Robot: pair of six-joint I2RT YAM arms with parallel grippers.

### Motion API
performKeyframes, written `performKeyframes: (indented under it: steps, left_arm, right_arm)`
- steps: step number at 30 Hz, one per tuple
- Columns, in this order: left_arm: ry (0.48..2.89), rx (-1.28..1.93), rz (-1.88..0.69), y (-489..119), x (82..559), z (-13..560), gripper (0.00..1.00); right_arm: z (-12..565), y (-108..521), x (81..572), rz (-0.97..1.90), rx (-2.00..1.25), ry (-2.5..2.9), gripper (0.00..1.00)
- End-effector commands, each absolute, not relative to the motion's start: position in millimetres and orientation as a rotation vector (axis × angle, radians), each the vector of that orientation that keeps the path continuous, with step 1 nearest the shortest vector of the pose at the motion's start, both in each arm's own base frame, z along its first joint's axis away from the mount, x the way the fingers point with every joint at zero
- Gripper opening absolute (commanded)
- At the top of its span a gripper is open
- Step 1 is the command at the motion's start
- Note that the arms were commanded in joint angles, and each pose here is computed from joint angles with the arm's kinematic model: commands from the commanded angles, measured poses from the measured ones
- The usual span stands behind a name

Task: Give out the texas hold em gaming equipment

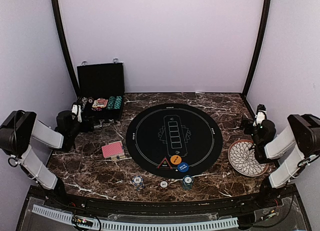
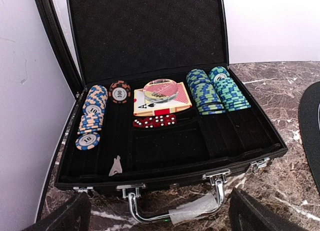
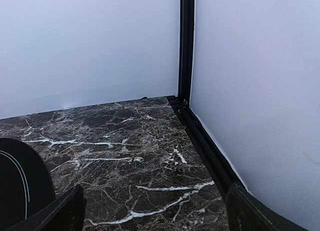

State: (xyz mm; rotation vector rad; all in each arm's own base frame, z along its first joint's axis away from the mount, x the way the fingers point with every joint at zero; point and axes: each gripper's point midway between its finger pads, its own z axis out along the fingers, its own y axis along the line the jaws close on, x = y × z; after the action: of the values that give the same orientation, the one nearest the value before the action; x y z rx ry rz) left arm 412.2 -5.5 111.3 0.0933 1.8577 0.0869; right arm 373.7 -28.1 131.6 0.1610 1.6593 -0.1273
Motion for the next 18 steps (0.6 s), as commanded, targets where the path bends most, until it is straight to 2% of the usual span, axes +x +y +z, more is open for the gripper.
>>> performKeyframes:
  steps: [1, 5, 6, 7, 8, 9, 10, 11, 12, 13, 15, 16, 18]
  left_arm:
    - [1.857, 0.077, 0.100, -2, 421, 117, 0.99]
    - [1.940, 0.062, 0.117, 1, 443, 111, 0.99]
    - [2.066, 0.076, 0.120, 1, 443, 78, 0.99]
    - [2.129, 0.086, 0.119, 0, 460, 79, 0.99]
    - [2.264, 0.099, 0.125, 1, 463, 38, 0.99]
    - [2.251, 0.099, 0.136, 1, 501, 57, 0.99]
    - [2.547, 0.151, 0.156, 4, 478, -13, 0.99]
    - [2.550, 0.174, 0.160, 4, 513, 5, 0.93]
    - [2.728, 0.215, 0.141, 5, 491, -31, 0.81]
    - [2.713, 0.185, 0.050, 5, 500, -23, 0.78]
    - [2.552, 0.139, -0.051, 6, 503, 6, 0.86]
    - [2.396, 0.148, -0.064, 3, 508, 59, 0.95]
    - [2.257, 0.209, -0.078, -11, 477, 76, 0.98]
  right_arm:
    - [143, -29, 377, -0.119, 0.165, 1.617, 0.99]
    - [143, -29, 377, -0.120, 0.166, 1.617, 0.99]
    - [143, -28, 377, -0.119, 0.165, 1.619, 0.99]
    - [143, -28, 377, -0.119, 0.165, 1.618, 0.99]
    - [143, -29, 377, -0.120, 0.166, 1.618, 0.98]
    - [145, -30, 376, -0.127, 0.175, 1.609, 0.98]
    - [147, -37, 375, -0.146, 0.219, 1.600, 0.98]
    - [146, -46, 374, -0.174, 0.273, 1.611, 0.99]
    - [147, -51, 373, -0.190, 0.309, 1.613, 0.98]
    - [151, -52, 373, -0.197, 0.312, 1.613, 0.98]
    - [151, -47, 379, -0.193, 0.277, 1.657, 0.99]
    - [153, -45, 381, -0.192, 0.255, 1.669, 0.99]
    - [160, -41, 383, -0.185, 0.216, 1.672, 0.98]
